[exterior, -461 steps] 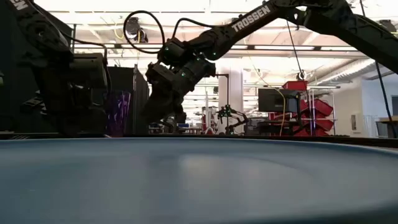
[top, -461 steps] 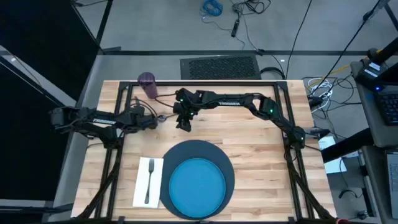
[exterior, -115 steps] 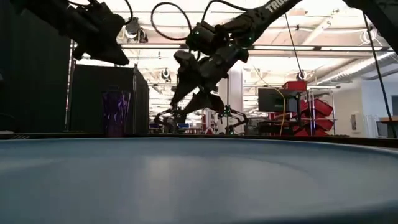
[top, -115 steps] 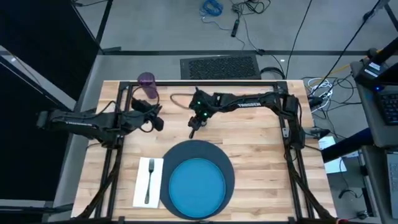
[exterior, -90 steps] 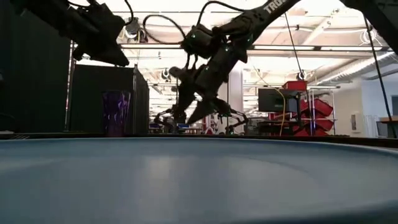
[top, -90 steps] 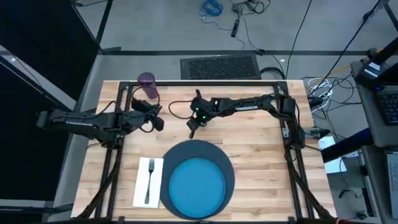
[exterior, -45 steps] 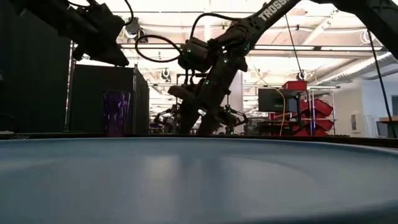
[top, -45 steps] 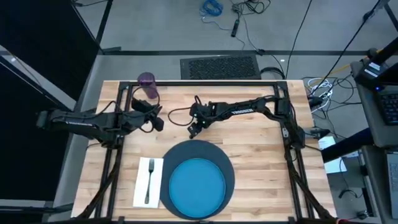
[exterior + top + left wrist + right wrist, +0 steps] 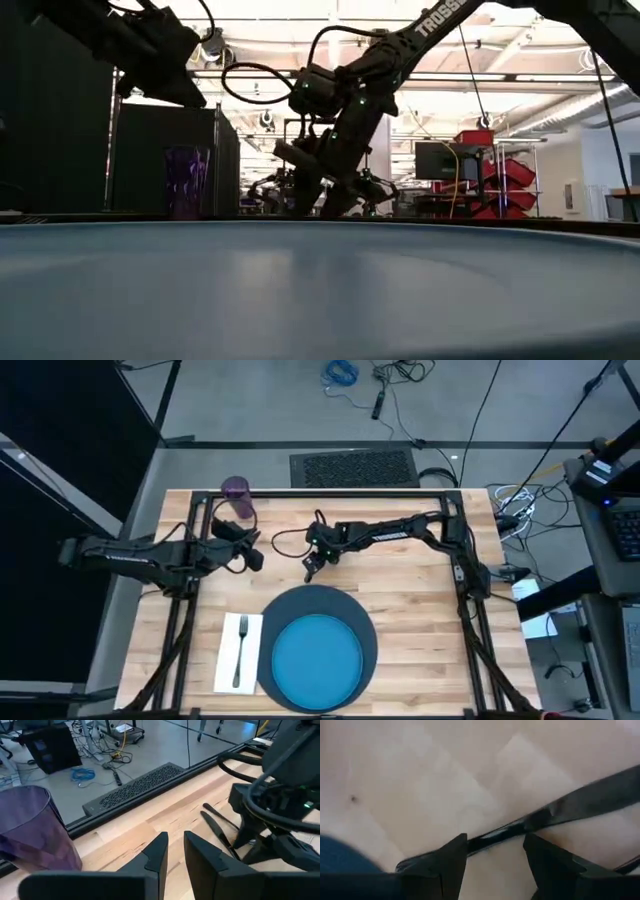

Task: Set table place
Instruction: Move the silver knife to the middle right of the table

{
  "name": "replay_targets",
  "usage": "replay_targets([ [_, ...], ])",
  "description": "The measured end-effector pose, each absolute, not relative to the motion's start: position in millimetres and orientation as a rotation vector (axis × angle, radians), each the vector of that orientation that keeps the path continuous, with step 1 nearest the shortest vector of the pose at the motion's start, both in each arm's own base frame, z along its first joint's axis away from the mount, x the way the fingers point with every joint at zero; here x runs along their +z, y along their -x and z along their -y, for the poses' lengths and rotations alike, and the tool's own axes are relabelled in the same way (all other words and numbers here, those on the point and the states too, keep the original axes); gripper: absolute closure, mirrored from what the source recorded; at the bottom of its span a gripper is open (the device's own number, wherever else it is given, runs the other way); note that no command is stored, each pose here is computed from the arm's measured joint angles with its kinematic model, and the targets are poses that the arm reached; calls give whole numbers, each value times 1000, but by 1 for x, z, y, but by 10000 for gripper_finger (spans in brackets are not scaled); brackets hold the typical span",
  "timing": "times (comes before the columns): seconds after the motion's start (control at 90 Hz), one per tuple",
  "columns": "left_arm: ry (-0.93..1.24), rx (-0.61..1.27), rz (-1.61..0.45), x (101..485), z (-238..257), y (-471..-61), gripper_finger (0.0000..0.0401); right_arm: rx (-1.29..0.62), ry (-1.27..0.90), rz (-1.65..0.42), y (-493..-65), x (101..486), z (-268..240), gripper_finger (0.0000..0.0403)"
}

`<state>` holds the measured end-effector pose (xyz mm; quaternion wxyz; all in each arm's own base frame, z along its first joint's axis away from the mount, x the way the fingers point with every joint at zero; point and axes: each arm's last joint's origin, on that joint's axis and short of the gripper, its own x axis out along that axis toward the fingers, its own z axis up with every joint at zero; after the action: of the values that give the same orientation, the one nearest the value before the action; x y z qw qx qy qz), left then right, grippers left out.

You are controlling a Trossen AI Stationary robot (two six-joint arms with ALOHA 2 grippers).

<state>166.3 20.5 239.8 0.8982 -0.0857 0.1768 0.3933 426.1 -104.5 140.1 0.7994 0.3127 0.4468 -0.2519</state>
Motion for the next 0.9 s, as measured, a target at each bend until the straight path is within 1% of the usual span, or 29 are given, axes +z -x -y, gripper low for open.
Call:
replay_targets([
  [0.322,178,814,-365,240,-20,-166,354,-532,-676,-904,-429,151,109,216],
  [0.589,175,815,-372,239,-20,-166,354,-540,-672,-995,-424,147,101,216],
  [0.9,180,802,-376,239,-20,-166,354,-536,-649,-982,-424,146,108,216],
])
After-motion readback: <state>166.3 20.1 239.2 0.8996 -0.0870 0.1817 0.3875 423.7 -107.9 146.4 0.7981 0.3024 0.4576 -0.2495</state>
